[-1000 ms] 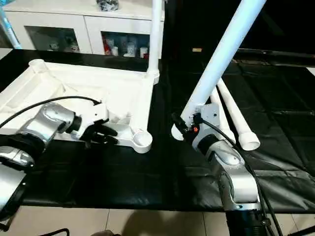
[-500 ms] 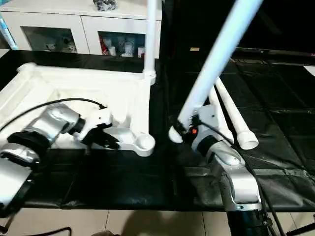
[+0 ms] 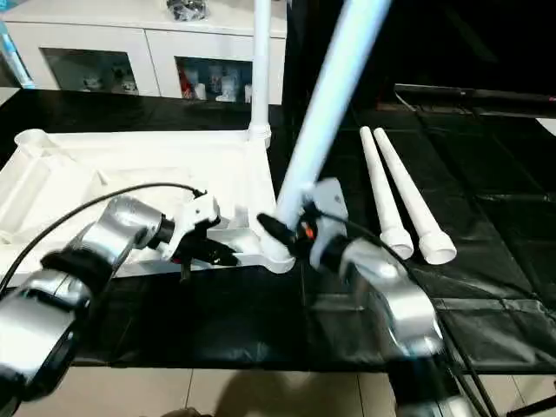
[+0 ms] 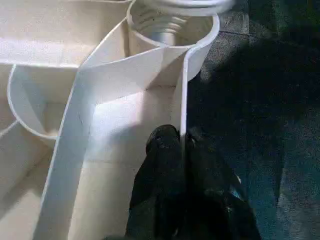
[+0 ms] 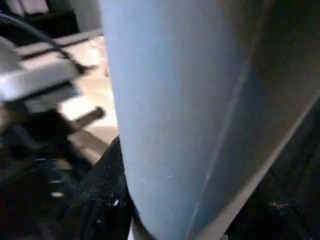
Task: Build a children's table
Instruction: Insert table leg to table base
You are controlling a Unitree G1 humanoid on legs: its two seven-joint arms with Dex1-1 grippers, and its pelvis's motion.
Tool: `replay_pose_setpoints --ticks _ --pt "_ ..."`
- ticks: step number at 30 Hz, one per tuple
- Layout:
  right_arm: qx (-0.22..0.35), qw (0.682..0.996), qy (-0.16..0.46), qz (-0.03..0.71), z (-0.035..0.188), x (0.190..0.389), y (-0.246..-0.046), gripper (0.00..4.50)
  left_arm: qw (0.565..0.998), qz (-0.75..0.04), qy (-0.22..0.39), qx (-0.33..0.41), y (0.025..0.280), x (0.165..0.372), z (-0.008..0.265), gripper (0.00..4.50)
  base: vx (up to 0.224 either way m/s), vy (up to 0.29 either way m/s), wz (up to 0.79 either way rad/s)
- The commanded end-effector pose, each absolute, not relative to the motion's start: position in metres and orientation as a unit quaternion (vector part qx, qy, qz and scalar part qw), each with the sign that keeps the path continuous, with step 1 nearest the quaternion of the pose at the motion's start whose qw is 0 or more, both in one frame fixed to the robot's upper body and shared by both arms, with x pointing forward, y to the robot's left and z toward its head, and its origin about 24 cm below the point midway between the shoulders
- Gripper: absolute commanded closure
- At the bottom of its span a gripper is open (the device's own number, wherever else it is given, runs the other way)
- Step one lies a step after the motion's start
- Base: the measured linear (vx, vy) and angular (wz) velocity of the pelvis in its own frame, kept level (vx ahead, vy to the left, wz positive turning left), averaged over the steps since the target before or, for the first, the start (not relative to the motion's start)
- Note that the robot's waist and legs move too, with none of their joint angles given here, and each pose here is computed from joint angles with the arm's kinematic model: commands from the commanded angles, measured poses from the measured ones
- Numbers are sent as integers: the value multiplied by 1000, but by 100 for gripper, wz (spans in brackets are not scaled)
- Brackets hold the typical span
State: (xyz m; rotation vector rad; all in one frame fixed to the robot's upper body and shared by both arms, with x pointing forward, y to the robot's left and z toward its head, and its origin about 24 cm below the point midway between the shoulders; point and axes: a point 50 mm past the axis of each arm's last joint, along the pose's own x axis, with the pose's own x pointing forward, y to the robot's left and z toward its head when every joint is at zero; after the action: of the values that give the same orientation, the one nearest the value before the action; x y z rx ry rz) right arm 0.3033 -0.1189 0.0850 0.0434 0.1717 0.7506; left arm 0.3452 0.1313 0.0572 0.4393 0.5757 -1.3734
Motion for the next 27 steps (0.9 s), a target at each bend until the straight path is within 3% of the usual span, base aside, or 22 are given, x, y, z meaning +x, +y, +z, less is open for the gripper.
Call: replay_pose_setpoints --ticks 1,14,27 --pt "6 929 81 360 85 308 -119 259 704 -619 282 204 138 338 46 450 0 0 0" --pt "10 898 139 417 65 306 -111 259 698 -627 283 199 141 336 49 450 0 0 0" --pt "31 895 161 414 59 310 -117 259 682 -646 278 200 143 334 55 450 0 0 0"
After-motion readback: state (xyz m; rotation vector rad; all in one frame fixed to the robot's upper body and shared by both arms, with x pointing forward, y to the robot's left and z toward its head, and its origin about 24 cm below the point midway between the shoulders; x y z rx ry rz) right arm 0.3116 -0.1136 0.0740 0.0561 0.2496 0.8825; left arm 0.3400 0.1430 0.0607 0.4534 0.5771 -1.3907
